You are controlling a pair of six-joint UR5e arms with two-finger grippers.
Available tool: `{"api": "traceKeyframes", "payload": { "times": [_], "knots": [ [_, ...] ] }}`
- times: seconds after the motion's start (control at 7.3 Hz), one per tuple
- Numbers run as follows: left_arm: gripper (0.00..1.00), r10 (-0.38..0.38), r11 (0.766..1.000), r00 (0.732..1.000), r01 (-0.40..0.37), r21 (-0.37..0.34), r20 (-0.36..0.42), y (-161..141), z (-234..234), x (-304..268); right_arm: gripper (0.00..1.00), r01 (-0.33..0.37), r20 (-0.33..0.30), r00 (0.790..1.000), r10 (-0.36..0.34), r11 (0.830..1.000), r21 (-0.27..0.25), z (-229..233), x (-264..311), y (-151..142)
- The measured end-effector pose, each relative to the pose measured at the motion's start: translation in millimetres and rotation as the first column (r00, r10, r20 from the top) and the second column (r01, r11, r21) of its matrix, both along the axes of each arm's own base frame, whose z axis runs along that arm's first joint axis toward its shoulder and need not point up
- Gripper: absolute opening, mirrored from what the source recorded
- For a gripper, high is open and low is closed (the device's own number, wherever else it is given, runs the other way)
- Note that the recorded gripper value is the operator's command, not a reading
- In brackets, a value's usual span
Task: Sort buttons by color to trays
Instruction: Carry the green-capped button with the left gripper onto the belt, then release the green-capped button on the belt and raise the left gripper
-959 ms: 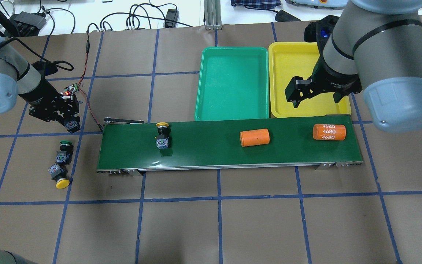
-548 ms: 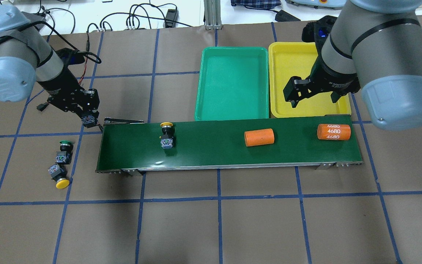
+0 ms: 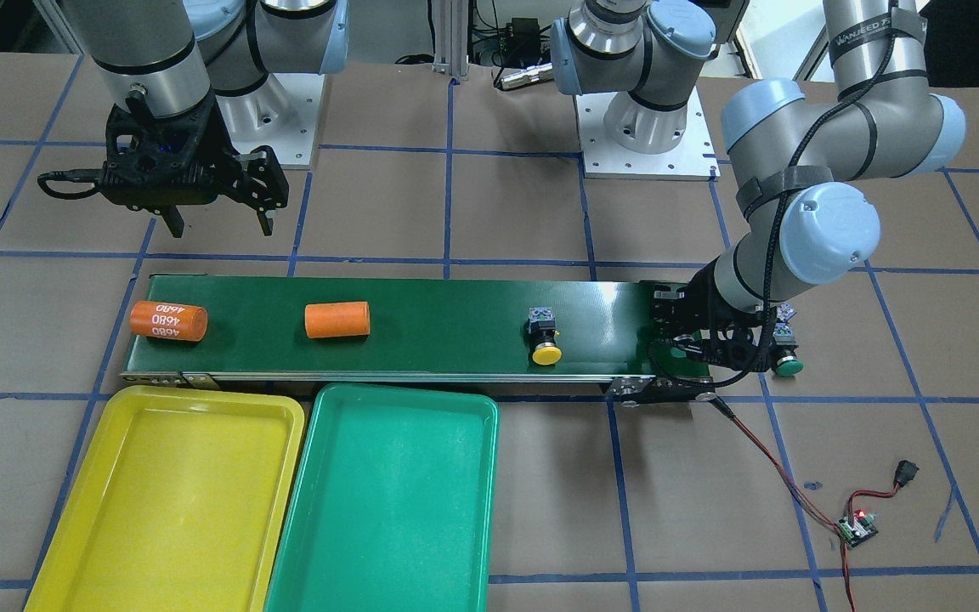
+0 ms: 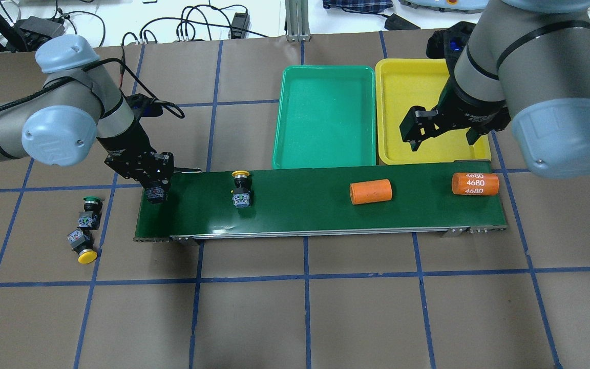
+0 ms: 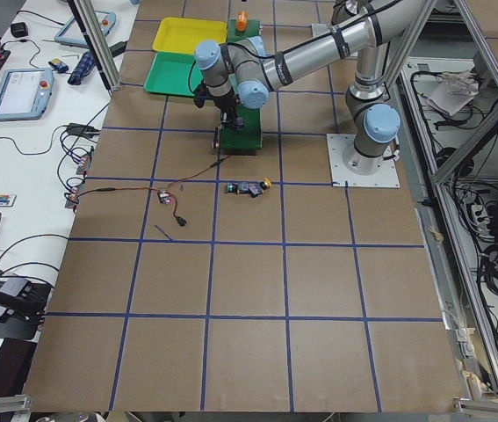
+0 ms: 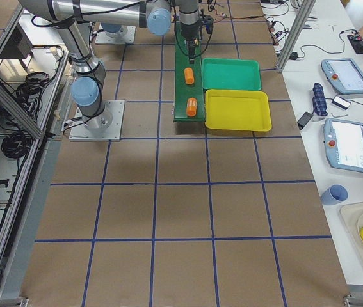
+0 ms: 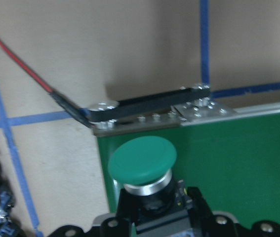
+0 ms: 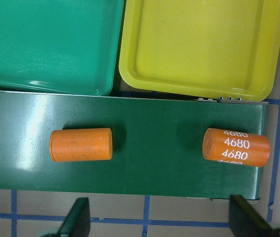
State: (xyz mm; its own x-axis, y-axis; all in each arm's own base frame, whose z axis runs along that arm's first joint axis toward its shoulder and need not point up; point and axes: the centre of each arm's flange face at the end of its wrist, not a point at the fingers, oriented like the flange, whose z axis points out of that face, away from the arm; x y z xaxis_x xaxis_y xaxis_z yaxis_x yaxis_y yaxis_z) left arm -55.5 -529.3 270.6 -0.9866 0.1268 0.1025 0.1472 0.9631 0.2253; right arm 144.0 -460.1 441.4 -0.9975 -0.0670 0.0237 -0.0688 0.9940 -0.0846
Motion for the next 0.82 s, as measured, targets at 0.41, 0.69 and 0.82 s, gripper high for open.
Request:
{"api": "traceKeyframes", "payload": {
  "times": [0.41, 0.69, 0.82],
  "knots": [
    [1.00, 0.000, 1.000, 1.000, 0.000, -0.009, 0.004, -2, -16, 1, 1.00, 0.003, 0.009, 1.000, -0.002, 1.000, -0.014, 5, 2, -2],
    [1.00, 0.008, 0.999, 1.000, -0.007, -0.046, 0.013, -3, -7, 2, 1.00, 0.009, 0.010, 1.000, -0.008, 1.000, -0.026, 10, 5, 2],
    [1.00, 0.012, 0.998, 1.000, -0.011, -0.063, 0.017, -5, 2, 3, 1.00, 0.011, 0.010, 1.000, -0.011, 1.000, -0.027, 11, 5, 2]
  ]
}}
